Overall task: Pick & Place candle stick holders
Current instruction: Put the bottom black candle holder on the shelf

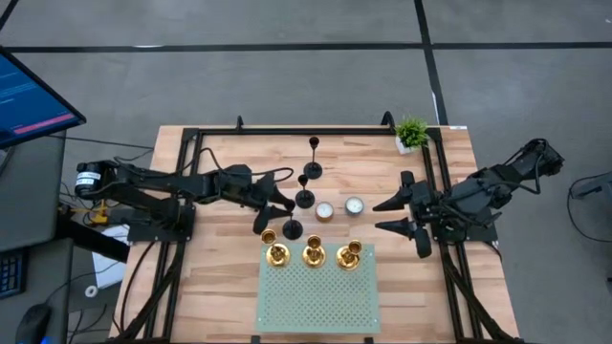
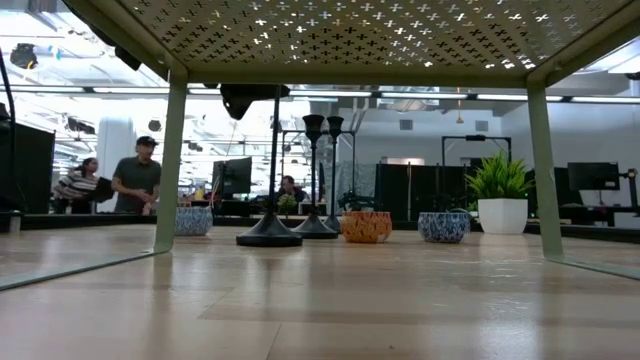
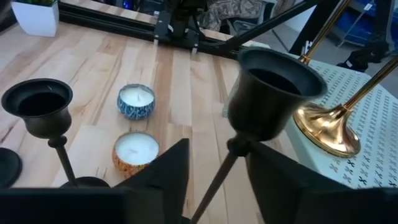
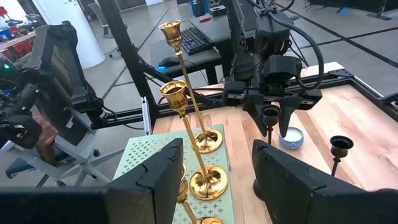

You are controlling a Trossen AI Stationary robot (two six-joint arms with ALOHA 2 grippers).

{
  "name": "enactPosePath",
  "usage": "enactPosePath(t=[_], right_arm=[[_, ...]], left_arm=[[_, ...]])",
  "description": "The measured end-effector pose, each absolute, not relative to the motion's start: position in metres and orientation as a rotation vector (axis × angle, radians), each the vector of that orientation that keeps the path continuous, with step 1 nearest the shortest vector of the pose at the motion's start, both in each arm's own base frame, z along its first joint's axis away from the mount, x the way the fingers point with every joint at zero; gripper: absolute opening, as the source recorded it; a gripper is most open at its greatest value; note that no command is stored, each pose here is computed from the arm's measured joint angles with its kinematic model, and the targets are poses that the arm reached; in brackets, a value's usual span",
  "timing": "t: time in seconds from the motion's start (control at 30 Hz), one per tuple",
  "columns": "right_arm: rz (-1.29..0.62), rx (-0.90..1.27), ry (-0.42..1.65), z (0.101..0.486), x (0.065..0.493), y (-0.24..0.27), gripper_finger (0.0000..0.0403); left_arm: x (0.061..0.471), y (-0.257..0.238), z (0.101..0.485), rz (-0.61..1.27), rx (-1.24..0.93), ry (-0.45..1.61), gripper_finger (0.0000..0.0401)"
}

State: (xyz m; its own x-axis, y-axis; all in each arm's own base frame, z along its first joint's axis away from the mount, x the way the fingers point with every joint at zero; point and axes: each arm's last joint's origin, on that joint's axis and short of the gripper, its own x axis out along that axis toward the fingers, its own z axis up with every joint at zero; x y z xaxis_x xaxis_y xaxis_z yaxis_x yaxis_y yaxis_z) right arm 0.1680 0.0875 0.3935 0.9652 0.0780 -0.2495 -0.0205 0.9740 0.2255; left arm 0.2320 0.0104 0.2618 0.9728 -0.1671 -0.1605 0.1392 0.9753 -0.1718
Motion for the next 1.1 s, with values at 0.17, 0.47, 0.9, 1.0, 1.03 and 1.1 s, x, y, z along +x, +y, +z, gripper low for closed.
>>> enactPosePath(t=[0.17,0.47,0.9,1.0,1.03,1.1], right_arm=[[0.049,0.222,0.262,0.3933,0.168,0.0875,0.0184],[0.049,0.219,0.269,0.3926,0.1678,0.0875,0.0184],[0.026,0.256,0.325,0.387,0.1662,0.0865,0.0184],[0.024,0.27,0.326,0.3868,0.1662,0.0865,0.0184],[0.024,0.271,0.326,0.3868,0.1662,0.0865,0.0184],[0.024,0.272,0.326,0.3868,0.1661,0.0865,0.0184]], left_arm=[[0.232,0.0104,0.262,-0.157,-0.135,0.172,0.0088],[0.2322,0.0107,0.2632,-0.148,-0.102,0.156,0.0005],[0.2316,0.0107,0.2646,-0.145,-0.111,0.15,0.0009],[0.2308,0.0107,0.2655,-0.146,-0.106,0.146,0.0017],[0.2307,0.0106,0.266,-0.146,-0.106,0.143,0.002],[0.2307,0.0106,0.2658,-0.145,-0.106,0.146,0.0024]])
